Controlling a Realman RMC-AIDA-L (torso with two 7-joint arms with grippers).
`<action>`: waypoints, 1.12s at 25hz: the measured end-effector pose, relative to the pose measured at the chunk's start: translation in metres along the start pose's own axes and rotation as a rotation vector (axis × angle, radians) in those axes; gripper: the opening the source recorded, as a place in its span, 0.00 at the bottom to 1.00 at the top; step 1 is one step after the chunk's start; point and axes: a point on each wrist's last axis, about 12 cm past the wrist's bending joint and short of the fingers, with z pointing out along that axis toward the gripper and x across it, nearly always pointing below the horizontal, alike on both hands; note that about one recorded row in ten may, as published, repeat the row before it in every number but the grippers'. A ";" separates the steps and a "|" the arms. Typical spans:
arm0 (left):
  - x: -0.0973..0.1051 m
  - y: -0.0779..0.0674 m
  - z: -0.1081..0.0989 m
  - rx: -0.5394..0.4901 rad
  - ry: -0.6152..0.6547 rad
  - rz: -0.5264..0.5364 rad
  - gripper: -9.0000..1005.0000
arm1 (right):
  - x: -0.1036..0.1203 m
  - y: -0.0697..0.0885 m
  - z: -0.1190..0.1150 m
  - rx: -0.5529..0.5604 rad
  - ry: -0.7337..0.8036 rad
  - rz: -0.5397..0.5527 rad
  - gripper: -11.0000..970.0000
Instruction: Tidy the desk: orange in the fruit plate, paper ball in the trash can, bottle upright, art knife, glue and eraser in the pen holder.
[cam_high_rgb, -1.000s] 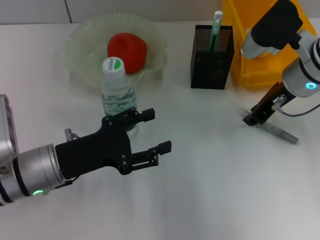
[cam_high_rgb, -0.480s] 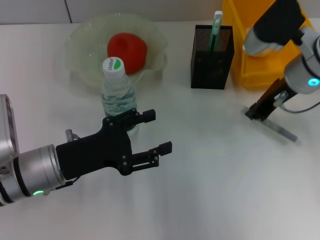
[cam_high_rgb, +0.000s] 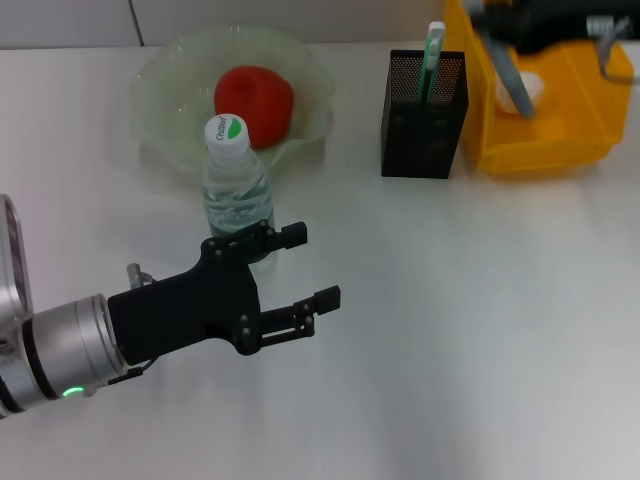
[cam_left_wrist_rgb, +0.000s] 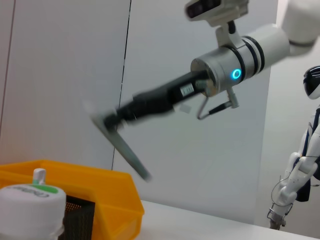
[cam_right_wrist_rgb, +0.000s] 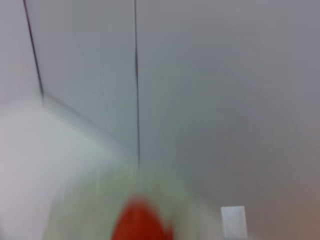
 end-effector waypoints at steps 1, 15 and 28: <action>0.000 0.000 0.000 0.000 0.000 0.000 0.80 | 0.008 -0.006 0.003 0.009 -0.158 0.048 0.14; 0.001 -0.002 -0.003 -0.016 -0.013 0.009 0.80 | 0.102 -0.018 0.052 0.072 -0.685 0.420 0.13; 0.000 -0.004 -0.005 -0.005 -0.030 0.014 0.80 | 0.117 0.001 0.080 0.086 -0.617 0.388 0.14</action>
